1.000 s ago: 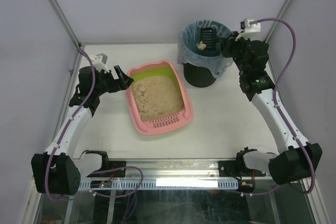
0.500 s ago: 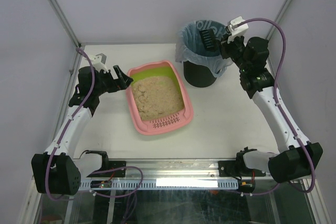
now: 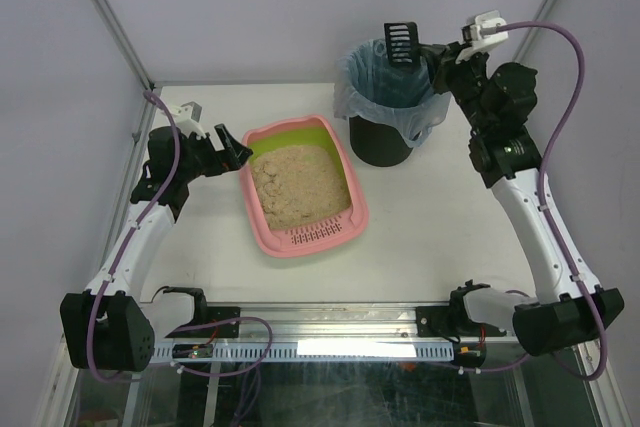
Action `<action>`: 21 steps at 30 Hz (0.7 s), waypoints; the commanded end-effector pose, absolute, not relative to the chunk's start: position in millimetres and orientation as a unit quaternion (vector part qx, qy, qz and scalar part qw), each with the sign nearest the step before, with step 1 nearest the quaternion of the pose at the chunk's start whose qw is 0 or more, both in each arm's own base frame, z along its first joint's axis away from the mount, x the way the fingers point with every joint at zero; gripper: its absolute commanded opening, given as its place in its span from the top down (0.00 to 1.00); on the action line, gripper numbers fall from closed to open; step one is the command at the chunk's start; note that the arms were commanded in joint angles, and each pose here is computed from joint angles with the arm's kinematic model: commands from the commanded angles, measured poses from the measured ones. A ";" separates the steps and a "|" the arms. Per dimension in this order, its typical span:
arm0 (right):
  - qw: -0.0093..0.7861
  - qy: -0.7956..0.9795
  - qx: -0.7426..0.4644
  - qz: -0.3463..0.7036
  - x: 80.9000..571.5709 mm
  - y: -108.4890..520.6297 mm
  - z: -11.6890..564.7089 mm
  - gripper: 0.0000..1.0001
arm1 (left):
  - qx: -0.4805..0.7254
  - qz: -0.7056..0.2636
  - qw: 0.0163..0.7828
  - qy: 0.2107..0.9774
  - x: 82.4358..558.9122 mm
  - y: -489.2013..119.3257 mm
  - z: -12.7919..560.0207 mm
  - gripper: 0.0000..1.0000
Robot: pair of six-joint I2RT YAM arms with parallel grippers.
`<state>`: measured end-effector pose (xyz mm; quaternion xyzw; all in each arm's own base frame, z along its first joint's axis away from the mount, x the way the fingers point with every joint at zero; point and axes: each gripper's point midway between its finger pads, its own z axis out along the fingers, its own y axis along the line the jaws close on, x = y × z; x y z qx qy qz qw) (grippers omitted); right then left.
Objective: Clean the litter box
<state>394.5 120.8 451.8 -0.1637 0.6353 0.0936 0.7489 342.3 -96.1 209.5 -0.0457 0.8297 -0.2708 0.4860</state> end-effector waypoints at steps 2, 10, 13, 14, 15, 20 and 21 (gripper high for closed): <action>0.789 0.552 -0.066 0.260 336.0 132.9 521.8 1.00 | -0.048 -0.280 0.502 0.817 347.6 -94.6 224.7 0.10; 0.705 0.571 0.015 0.420 293.1 196.0 488.3 1.00 | -0.053 -0.270 0.511 0.814 348.1 -90.2 227.5 0.09; 0.687 0.595 0.031 0.416 281.0 222.9 455.8 1.00 | -0.058 -0.261 0.516 0.814 348.3 -86.6 229.7 0.08; 0.684 0.605 0.041 0.406 278.4 229.0 442.8 1.00 | -0.061 -0.257 0.518 0.813 348.3 -84.9 230.5 0.07; 0.684 0.612 0.053 0.393 276.7 232.6 430.8 1.00 | -0.066 -0.251 0.521 0.813 348.2 -82.2 231.0 0.07; 0.669 0.653 0.094 0.342 269.3 251.4 363.8 1.00 | -0.074 -0.240 0.527 0.812 348.1 -77.7 233.1 0.05; 0.666 0.658 0.102 0.336 268.7 254.7 351.8 1.00 | -0.075 -0.241 0.527 0.812 348.2 -77.7 232.7 0.05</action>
